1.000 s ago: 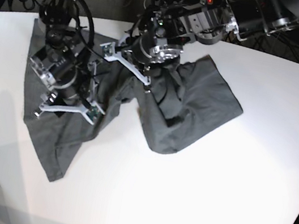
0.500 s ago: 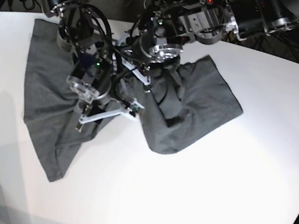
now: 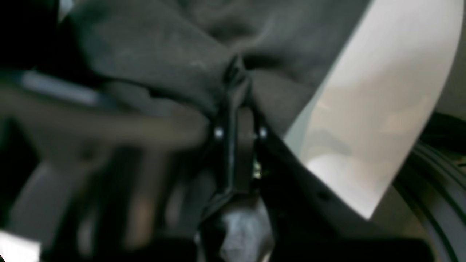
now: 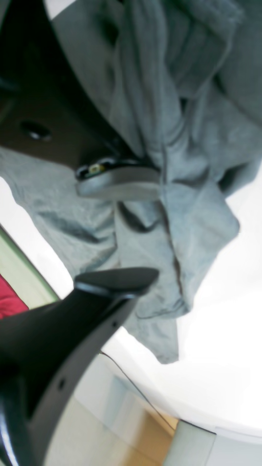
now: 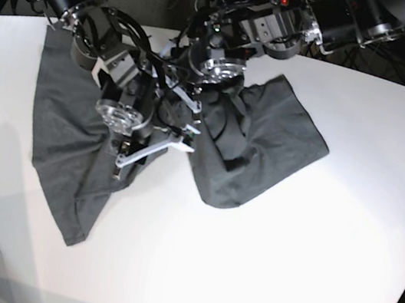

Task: Layout the t-shirt on the table in an organized manner, then fold the t-shirt properly
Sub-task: 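Bring the right gripper to the left gripper and grasp the fabric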

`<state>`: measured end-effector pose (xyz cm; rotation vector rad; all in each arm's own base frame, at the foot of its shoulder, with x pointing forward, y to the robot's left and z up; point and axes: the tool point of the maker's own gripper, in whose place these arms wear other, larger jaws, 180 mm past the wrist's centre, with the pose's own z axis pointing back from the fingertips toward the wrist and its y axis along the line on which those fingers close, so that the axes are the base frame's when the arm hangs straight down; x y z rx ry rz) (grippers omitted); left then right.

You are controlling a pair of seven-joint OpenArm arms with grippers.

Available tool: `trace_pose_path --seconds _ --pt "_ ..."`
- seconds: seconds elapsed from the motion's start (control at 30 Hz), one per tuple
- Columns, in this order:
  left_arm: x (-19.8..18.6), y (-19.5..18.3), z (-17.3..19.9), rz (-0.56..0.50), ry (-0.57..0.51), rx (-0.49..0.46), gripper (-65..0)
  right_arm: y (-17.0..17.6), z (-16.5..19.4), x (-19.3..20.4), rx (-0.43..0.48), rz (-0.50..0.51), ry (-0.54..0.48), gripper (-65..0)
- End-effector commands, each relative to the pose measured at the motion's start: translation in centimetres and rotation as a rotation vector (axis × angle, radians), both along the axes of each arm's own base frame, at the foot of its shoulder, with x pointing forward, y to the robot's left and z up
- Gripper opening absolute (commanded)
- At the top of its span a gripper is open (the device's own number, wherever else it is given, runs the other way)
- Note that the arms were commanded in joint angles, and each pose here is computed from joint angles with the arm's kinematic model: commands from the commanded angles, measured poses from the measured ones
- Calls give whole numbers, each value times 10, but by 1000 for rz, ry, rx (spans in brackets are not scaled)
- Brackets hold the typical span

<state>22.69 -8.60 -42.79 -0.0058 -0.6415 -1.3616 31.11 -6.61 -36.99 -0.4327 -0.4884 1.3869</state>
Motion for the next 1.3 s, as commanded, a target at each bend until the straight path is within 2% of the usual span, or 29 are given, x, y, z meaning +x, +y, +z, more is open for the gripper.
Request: trace_pose_path --seconds 0.0,0.2,0.33,0.43,0.63,0.7,0.73,0.87,0.93,1.0,1.27 --pt "7 2 4 29 -4 0 -645 -1 7 4 -11 11 -14 -344" --pt "8 1 5 29 -7 -1 -645 3 5 3 -14 25 -9 -344" --pt "10 1 7 29 -14 -4 -645 12 -14 -3 -49 82 38 -347" --pt "11 -1 10 27 -18 -12 -641 10 -26 -5 -58 88 70 -348" --pt "12 -1 10 29 -19 -13 -632 12 -26 -3 -54 91 67 -348" --pt "12 -1 11 29 -19 -11 -583 12 -25 -2 -55 91 64 -348" --pt "12 0 11 30 -19 -10 -534 11 -24 0 -56 90 62 -348" --pt "28 4 26 88 -41 -60 -257 11 -23 1 -57 90 57 -348" --pt "35 6 37 108 -62 -86 -165 12 -23 1 -55 91 57 -348" --pt "40 7 44 119 -75 -101 -134 15 -23 1 -41 100 56 -348" --pt "41 8 47 123 -80 -107 -133 18 -14 11 -24 111 27 -348"
